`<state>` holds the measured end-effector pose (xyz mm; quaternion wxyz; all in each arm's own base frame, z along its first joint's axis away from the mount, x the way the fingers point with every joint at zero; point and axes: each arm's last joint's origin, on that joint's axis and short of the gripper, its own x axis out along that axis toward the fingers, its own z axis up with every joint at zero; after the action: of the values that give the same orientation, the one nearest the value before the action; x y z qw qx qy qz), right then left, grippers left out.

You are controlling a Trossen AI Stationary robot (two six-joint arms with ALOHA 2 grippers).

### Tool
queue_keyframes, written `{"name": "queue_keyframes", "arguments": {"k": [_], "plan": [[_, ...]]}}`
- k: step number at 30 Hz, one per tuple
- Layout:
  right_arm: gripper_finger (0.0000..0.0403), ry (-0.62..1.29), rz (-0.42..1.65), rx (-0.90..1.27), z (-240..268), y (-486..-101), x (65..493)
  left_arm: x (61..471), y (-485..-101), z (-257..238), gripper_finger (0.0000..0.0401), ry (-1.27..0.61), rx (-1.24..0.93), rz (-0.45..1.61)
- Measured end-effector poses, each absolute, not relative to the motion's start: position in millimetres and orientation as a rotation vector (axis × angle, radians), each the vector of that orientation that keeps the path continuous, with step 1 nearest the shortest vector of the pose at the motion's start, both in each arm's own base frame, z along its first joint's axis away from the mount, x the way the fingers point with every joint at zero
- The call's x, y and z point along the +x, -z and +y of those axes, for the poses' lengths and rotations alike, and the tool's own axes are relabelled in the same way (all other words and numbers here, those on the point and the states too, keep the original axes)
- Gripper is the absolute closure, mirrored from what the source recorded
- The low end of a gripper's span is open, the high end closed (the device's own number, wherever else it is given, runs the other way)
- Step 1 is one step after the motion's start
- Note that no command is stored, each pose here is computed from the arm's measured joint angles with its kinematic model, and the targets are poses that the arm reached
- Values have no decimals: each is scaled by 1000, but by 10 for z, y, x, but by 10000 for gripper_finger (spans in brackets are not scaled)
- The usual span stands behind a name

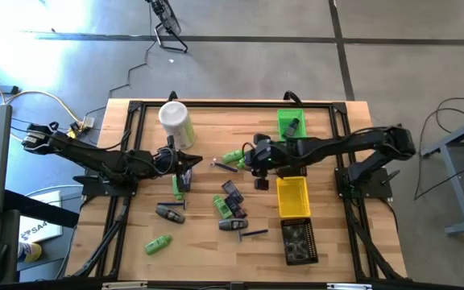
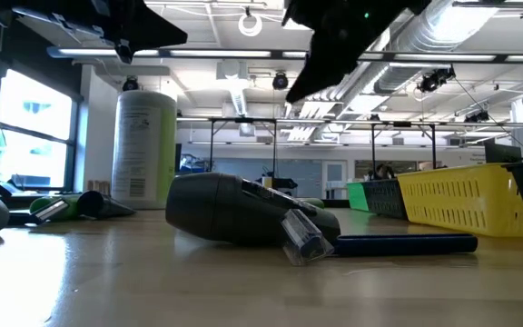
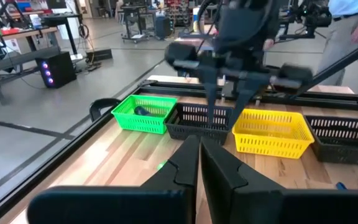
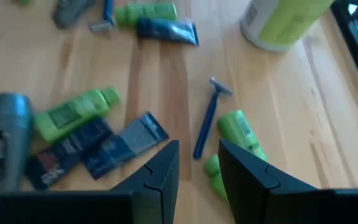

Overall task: Pick & Place Travel size toiletries
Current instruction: Put the green shampoo into the top black basket

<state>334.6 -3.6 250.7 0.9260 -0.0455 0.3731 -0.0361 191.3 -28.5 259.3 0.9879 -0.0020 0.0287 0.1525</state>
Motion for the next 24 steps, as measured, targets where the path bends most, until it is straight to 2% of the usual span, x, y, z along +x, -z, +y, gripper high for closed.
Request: {"name": "queue_keyframes", "arguments": {"k": [9, 15, 18, 24], "plan": [[298, 210, 933, -154, -293, -2088, 3470, 1914, -2593, -285, 389, -306, -5, 58], [289, 226, 1028, -135, -363, -1929, 3454, 1913, -2591, -285, 389, -306, -4, 60], [260, 221, 1030, -131, -361, -1906, 3471, 1914, -2592, -285, 389, -306, -5, 59], [168, 219, 1040, -132, -362, -1868, 3483, 1914, -2595, -285, 389, -306, -6, 56]]}}
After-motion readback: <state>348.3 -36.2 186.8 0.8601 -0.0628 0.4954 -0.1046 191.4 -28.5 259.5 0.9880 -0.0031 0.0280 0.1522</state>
